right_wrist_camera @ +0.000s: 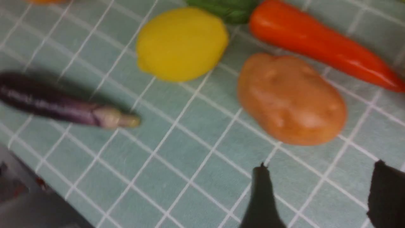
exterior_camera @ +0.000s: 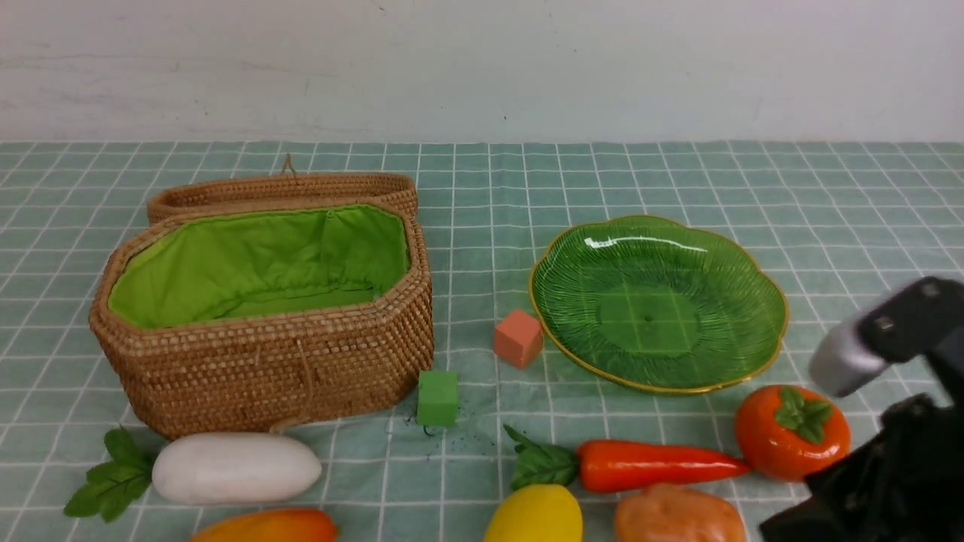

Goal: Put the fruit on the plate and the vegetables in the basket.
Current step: Use the right arm to grab a potato and put it into the left basket

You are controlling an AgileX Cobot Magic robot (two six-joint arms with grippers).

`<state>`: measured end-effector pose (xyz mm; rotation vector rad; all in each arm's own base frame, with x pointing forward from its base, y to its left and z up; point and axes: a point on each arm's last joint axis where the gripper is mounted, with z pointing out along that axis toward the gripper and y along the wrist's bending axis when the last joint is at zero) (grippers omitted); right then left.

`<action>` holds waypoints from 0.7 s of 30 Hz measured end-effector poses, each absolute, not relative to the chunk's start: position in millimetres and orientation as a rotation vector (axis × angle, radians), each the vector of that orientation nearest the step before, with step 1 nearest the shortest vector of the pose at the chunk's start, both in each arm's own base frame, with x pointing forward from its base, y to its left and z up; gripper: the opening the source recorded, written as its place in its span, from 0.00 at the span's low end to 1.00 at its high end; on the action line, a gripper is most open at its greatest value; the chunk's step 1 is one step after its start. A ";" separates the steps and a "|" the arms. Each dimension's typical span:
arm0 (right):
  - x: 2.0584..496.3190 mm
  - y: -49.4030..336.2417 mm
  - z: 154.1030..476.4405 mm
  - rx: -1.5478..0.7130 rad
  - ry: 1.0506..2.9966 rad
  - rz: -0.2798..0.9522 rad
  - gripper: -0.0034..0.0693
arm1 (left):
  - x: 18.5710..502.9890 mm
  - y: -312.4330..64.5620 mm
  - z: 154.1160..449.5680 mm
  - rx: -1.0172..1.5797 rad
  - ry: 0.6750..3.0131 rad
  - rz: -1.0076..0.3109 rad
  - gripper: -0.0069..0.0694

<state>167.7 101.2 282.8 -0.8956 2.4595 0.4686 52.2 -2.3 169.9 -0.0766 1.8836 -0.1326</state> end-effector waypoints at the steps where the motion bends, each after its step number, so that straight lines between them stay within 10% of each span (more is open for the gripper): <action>1: 170.8 111.5 279.4 -1.019 2.443 0.428 0.82 | 52.2 -2.3 169.9 -0.077 1.884 -0.133 0.40; 7: 199.9 141.5 251.2 -1.414 2.255 0.097 0.98 | 52.2 -2.3 169.9 -0.077 1.884 -0.133 0.40; 21: 230.9 159.8 179.0 -1.598 2.365 -0.002 0.94 | 52.2 -2.3 169.9 -0.077 1.884 -0.133 0.40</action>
